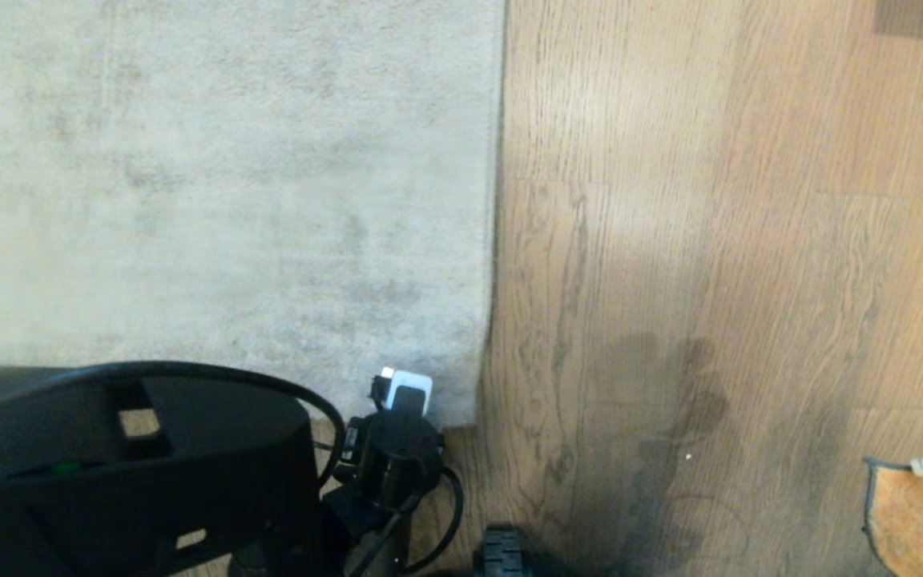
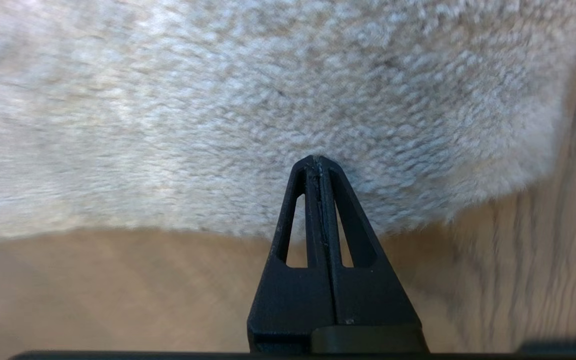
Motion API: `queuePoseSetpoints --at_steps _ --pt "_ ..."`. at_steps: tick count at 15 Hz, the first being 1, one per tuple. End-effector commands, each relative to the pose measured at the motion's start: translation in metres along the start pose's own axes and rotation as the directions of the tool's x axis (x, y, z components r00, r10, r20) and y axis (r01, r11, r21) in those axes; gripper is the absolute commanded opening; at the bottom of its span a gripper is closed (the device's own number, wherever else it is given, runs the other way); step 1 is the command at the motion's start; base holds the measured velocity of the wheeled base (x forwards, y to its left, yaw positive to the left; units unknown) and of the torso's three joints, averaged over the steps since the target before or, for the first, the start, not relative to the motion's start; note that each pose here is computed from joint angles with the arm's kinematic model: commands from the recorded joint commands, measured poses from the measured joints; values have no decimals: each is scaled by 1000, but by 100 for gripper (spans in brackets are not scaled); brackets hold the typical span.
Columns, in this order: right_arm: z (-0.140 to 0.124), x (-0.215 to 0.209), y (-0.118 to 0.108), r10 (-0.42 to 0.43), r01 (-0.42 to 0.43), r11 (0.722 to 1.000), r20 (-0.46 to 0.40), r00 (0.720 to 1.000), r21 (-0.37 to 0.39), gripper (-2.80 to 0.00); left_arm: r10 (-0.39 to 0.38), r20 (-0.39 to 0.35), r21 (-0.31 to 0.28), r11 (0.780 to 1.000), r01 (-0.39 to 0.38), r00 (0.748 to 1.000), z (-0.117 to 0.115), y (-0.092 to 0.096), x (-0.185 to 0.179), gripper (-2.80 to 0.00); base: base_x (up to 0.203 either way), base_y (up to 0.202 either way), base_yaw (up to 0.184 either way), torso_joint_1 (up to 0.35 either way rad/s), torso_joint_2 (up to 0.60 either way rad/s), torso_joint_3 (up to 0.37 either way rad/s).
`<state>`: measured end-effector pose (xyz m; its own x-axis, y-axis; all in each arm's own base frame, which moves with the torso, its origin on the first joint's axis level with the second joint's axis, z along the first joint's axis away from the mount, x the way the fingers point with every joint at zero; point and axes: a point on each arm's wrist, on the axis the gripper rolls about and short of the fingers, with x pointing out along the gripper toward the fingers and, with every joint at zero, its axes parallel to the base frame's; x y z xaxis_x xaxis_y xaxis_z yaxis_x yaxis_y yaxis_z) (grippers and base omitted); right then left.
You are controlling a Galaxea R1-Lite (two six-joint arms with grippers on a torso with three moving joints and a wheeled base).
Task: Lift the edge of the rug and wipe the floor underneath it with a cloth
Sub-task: Put down the rag
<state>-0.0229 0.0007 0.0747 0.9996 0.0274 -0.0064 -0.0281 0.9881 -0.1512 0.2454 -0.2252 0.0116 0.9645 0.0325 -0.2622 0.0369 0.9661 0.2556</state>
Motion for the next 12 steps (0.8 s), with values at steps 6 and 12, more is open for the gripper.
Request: queuePoseSetpoints --at_steps 6,12 --pt "0 0 0 0 0 1000 -1 1000 -1 -280 -53 74 -64 996 58 996 -23 -14 16 -280 0 0 0 0 0 0" --pt "0 0 0 0 0 1000 -1 1000 -1 -280 -50 124 -105 992 63 991 4 2 0 -280 0 0 0 0 0 0"
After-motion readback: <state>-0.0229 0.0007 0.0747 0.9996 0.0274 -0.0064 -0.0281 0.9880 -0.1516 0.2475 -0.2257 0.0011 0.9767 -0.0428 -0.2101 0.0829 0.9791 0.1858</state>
